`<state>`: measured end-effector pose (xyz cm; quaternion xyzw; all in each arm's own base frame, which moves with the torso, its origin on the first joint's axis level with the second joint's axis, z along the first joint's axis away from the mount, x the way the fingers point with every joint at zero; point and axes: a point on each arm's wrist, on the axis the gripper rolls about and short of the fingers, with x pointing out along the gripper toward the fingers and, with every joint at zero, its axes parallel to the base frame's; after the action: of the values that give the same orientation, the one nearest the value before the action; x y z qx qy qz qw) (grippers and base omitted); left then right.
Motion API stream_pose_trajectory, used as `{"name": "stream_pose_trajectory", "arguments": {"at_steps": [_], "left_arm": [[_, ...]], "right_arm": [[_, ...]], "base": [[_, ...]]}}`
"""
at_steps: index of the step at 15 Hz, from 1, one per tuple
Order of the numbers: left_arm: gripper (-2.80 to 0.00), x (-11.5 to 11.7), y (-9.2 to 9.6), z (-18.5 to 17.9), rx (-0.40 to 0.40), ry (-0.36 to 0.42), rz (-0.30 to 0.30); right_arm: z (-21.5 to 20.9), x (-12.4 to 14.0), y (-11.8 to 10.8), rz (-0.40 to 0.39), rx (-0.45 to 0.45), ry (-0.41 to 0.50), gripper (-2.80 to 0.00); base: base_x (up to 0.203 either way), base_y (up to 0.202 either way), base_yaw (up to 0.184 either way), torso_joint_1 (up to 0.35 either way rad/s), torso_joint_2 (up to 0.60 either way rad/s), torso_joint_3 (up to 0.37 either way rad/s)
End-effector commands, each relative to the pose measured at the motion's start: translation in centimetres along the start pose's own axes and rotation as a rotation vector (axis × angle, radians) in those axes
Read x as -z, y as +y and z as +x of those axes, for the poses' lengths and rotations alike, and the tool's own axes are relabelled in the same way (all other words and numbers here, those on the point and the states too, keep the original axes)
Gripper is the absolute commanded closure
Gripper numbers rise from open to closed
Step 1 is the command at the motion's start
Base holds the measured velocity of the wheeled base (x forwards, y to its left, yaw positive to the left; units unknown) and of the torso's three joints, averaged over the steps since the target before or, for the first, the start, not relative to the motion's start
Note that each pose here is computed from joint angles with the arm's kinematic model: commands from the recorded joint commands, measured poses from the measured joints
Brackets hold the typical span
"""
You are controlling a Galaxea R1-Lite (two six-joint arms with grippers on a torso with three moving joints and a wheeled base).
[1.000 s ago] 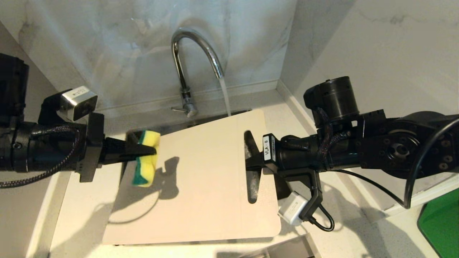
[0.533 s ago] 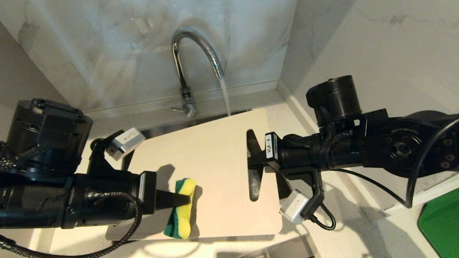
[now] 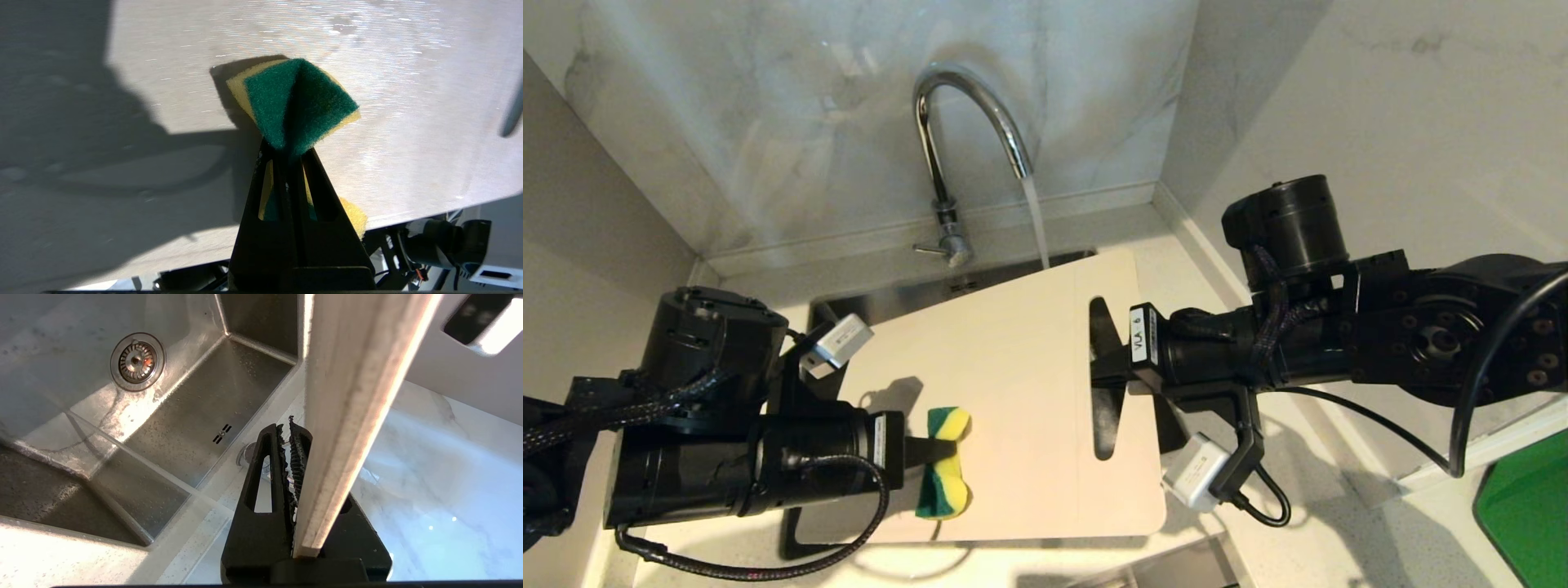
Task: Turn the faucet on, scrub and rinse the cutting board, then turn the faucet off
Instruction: Scrub the cutting board underwater
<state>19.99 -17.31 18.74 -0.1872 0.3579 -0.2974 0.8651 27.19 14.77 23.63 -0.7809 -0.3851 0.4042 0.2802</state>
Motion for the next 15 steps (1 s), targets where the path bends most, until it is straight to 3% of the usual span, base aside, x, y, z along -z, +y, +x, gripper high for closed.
{"name": "stream_pose_trajectory", "arguments": {"at_steps": [1,4,6,10,15], "left_arm": [[0.0,0.2,1.4,0.2,-0.04,0.012,-0.03],[0.0,1.8,2.8,-0.1,-0.051,0.035,-0.022],[0.0,1.7,4.8,-0.4,-0.085,0.004,-0.035],[0.0,1.4,9.7,-2.1,-0.13,0.002,-0.117],[0.0,2.1,15.7,-5.1,-0.184,-0.004,-0.167]], "right_arm": [[0.1,0.0,0.0,-0.012,0.005,-0.006,0.0],[0.1,0.0,0.0,-0.012,0.004,-0.004,0.0],[0.1,0.0,0.1,-0.011,0.004,-0.005,0.0],[0.1,0.1,0.0,-0.009,0.005,-0.004,0.0],[0.3,0.4,-0.1,-0.002,0.029,0.027,0.0]], "base": [[0.0,0.0,0.0,0.0,0.0,0.0],[0.0,0.0,0.0,0.0,0.0,0.0],[0.0,0.0,0.0,0.0,0.0,0.0],[0.0,0.0,0.0,0.0,0.0,0.0],[0.0,0.0,0.0,0.0,0.0,0.0]]}}
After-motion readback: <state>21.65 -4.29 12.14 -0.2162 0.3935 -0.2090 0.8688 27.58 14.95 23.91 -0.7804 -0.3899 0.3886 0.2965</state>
